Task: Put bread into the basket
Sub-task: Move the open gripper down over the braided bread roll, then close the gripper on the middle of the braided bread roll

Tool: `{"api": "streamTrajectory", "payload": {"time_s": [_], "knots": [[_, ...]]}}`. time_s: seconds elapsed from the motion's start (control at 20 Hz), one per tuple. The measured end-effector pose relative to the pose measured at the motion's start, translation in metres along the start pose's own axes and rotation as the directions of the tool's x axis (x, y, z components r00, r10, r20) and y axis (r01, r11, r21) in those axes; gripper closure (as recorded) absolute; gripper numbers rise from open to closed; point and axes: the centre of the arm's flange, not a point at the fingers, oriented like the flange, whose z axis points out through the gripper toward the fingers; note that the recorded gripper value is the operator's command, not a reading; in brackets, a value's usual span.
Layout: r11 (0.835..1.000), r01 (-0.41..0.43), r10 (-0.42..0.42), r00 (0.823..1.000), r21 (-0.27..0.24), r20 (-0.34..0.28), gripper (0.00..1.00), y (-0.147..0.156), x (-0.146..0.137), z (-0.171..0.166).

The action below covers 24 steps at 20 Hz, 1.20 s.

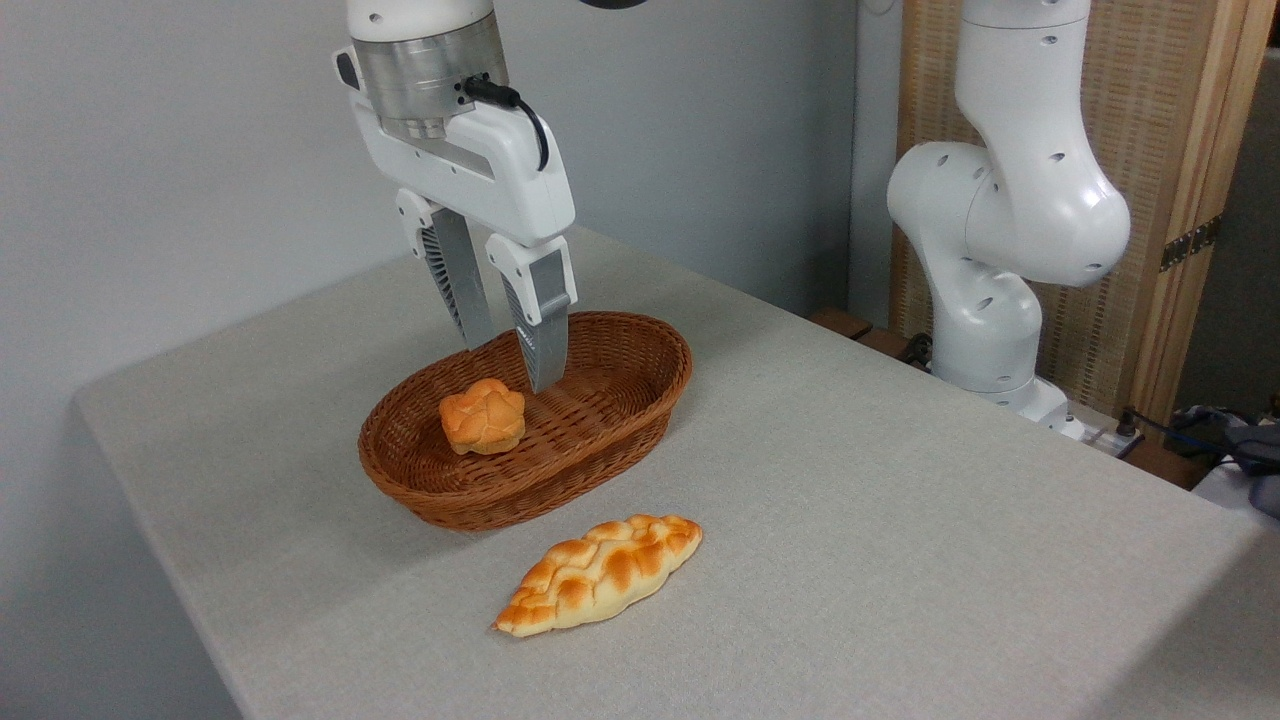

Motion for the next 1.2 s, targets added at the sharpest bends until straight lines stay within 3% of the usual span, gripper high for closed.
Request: {"api": "streamTrajectory", "payload": {"time_s": [0.5,0.8,1.05,1.2], "knots": [[0.999,-0.053,0.054,0.999,-0.007,0.009,0.00,0.001,0.001,0.013],[0.992,-0.114,0.117,0.992,0.060,-0.055,0.00,0.000,-0.009,0.040],[0.961,-0.215,0.215,0.976,0.176,0.023,0.00,-0.022,-0.026,0.099],[0.959,-0.216,0.213,0.976,0.182,0.032,0.00,-0.037,-0.034,0.127]]}}
